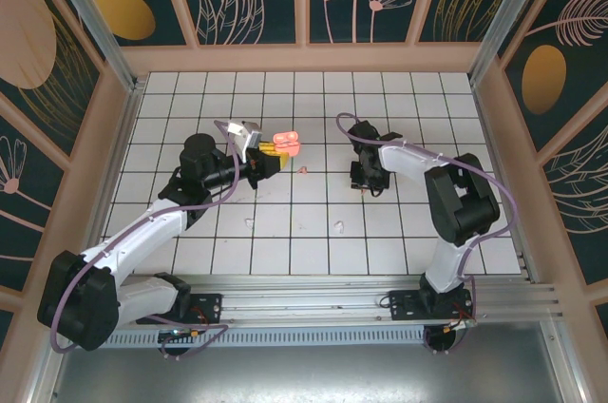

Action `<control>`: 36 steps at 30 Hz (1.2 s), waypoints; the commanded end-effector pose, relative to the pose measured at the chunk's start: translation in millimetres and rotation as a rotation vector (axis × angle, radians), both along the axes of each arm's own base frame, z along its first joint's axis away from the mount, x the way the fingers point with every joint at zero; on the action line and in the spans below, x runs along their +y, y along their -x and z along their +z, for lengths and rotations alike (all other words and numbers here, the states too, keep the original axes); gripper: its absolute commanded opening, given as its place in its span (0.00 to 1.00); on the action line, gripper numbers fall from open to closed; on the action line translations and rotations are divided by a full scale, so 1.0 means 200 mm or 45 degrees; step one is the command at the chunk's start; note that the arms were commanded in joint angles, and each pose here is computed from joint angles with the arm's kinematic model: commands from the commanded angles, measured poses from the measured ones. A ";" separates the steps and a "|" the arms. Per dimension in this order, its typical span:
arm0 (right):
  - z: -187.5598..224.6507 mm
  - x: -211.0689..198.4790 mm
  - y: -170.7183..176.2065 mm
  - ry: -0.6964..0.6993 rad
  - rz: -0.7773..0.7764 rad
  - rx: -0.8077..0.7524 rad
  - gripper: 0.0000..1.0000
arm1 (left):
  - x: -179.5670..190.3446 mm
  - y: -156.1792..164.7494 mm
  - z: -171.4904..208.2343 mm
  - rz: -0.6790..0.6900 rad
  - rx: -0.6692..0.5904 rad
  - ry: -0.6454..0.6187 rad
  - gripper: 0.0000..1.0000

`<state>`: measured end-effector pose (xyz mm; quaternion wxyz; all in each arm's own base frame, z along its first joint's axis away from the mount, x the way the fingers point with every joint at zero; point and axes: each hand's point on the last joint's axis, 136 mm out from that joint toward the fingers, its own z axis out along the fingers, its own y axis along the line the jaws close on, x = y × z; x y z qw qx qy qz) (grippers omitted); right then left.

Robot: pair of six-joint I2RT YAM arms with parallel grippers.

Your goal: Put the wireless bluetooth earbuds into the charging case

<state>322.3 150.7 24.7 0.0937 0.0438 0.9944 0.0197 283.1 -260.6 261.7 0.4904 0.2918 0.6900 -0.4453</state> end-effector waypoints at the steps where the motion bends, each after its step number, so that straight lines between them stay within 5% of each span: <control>1: -0.01 0.01 -0.02 0.020 -0.009 0.009 0.37 | -0.01 -0.01 0.07 -0.009 -0.041 0.019 0.02; 20: -0.03 0.00 0.00 0.038 0.014 0.039 0.31 | -0.02 -0.01 0.05 -0.011 -0.033 0.016 0.02; 36: 0.12 -0.01 -0.06 0.038 -0.001 -0.075 0.15 | -0.02 0.00 0.04 -0.013 -0.033 0.010 0.02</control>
